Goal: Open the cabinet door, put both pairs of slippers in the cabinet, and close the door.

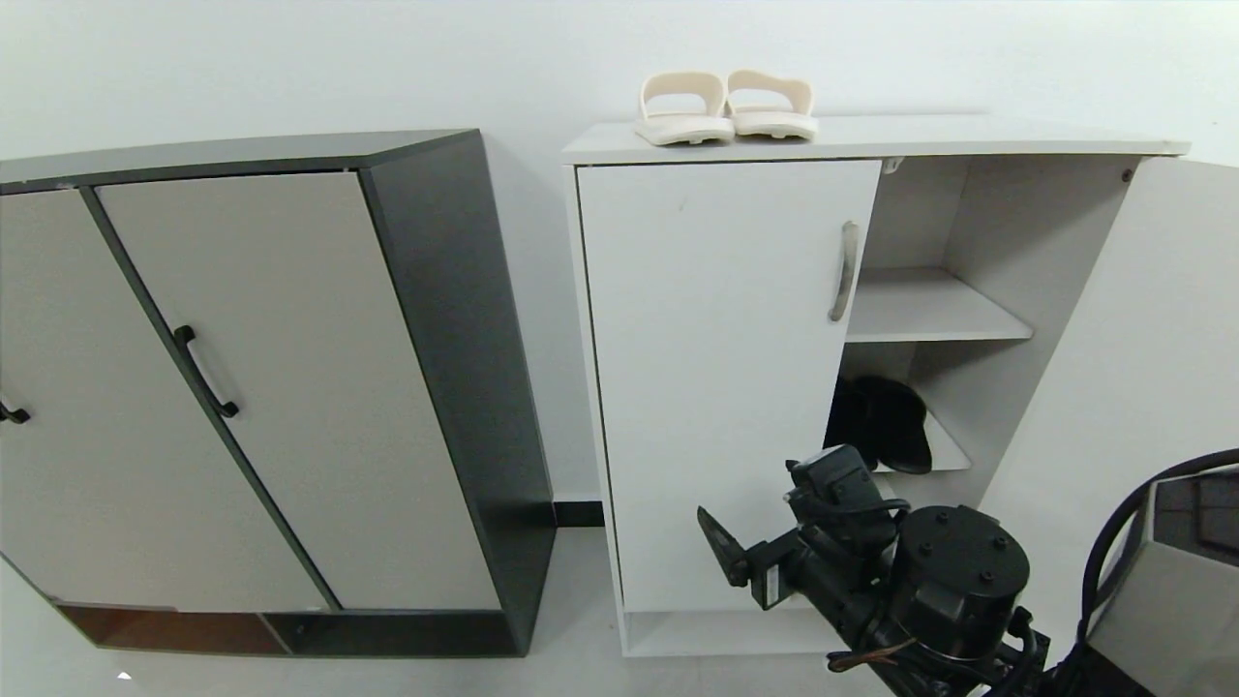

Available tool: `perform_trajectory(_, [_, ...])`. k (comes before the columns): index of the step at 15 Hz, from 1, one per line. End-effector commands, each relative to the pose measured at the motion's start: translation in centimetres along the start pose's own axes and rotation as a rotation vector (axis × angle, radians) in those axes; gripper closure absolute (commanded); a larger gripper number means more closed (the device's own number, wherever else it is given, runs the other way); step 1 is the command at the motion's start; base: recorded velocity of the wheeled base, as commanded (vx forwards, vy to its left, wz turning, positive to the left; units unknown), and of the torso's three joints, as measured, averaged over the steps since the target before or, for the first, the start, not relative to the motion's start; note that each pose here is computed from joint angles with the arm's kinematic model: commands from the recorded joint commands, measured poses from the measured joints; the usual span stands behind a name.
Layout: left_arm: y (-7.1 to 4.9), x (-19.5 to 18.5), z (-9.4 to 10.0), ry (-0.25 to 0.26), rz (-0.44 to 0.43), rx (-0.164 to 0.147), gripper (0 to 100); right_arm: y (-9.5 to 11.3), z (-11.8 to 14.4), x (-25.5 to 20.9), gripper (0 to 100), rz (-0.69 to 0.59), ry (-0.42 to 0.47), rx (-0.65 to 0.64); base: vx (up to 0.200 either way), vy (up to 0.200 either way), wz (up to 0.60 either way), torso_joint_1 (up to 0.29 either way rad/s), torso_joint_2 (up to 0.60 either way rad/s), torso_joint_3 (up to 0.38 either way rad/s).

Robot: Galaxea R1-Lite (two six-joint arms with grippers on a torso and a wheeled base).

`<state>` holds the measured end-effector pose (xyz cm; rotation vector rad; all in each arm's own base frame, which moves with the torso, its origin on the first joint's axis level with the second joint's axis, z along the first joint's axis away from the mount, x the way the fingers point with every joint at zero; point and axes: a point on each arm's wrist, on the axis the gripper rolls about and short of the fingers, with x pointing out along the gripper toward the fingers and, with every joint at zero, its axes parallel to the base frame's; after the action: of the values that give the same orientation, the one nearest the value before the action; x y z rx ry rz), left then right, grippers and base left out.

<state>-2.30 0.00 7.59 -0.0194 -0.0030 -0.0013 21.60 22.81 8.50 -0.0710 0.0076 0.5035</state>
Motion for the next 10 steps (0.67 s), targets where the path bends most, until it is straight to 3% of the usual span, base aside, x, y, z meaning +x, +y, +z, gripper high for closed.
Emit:
perform_trajectory(1, [0.0,0.01,0.0,0.001,0.0,-0.001,100,-0.01,-0.52,0.16,0,-0.002,0.016,-0.006,0.0,0.0,0.0,0.0,0.0,0.0])
perform_trajectory(3, [0.0,0.01,0.0,0.001,0.0,-0.001,100,-0.15,-0.52,0.21,0,-0.007,0.016,-0.006,0.0,0.0,0.0,0.0,0.0,0.0])
perform_trajectory(7, [0.0,0.01,0.0,0.001,0.0,-0.001,100,-0.18,-0.67,0.26,0,-0.008,0.021,-0.007,0.0,0.0,0.0,0.171,-0.13,-0.135])
perform_trajectory(10, [0.0,0.01,0.0,0.001,0.0,-0.001,100,-0.22,-0.67,0.27,0,-0.009,0.021,-0.007,0.0,0.0,0.0,0.229,-0.52,-0.246])
